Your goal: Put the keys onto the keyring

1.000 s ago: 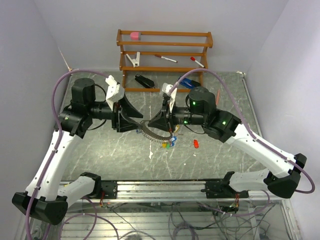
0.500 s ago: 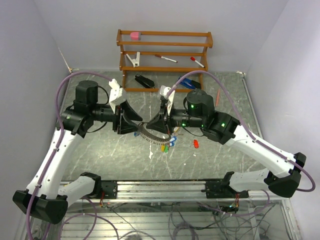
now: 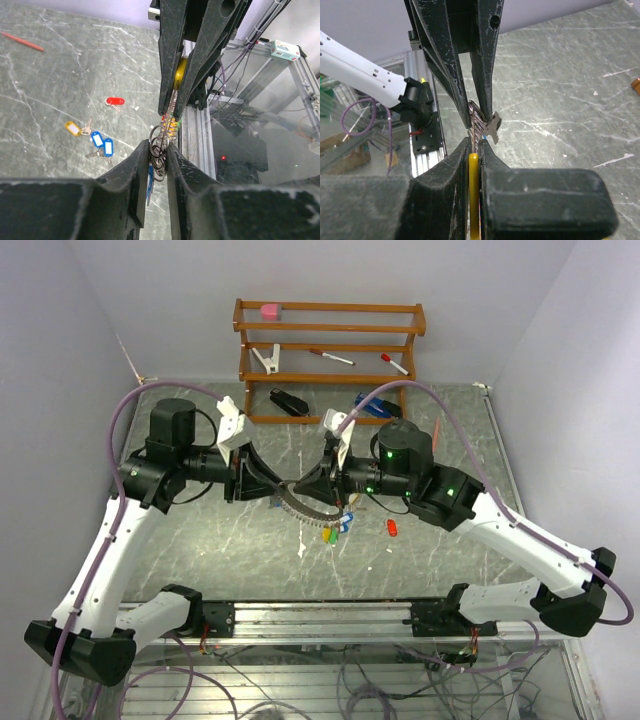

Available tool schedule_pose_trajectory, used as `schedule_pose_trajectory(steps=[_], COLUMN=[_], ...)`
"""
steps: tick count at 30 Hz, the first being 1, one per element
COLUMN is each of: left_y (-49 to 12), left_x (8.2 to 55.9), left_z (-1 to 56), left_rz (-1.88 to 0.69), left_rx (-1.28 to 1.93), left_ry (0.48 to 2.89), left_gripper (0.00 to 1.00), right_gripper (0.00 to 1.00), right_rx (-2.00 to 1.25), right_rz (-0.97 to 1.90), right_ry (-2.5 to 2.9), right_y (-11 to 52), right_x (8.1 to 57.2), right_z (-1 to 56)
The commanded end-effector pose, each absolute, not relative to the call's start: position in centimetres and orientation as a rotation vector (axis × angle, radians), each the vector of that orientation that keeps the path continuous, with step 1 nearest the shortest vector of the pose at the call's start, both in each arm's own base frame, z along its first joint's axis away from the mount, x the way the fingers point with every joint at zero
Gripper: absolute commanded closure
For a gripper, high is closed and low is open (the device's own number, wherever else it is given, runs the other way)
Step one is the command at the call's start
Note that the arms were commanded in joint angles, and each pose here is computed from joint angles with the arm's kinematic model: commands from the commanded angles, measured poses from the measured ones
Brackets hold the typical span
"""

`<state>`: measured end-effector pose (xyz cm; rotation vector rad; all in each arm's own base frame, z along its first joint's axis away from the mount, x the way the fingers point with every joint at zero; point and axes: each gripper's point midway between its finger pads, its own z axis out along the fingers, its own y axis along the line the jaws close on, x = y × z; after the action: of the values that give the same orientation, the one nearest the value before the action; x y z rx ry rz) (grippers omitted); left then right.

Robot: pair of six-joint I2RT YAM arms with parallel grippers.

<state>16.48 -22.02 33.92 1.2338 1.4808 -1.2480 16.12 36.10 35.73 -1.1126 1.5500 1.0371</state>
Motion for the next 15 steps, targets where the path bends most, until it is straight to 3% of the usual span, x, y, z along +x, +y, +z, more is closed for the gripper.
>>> schedule_pose_trajectory(steps=[1,15], left_y=[-22.2,-22.0], left_x=[16.0,16.2], left_z=[36.3,37.7], left_rz=[-1.245,-1.185], left_rx=[1.245,1.216], left_ry=[1.395,1.384], left_gripper=[0.73,0.76], right_gripper=[1.0,1.0], right_rx=[-1.05,-0.993], right_rz=[1.016,0.974], right_ry=[1.443,1.454], right_y=[35.4,35.0], right_x=[16.4,17.3], right_z=[39.0,38.8])
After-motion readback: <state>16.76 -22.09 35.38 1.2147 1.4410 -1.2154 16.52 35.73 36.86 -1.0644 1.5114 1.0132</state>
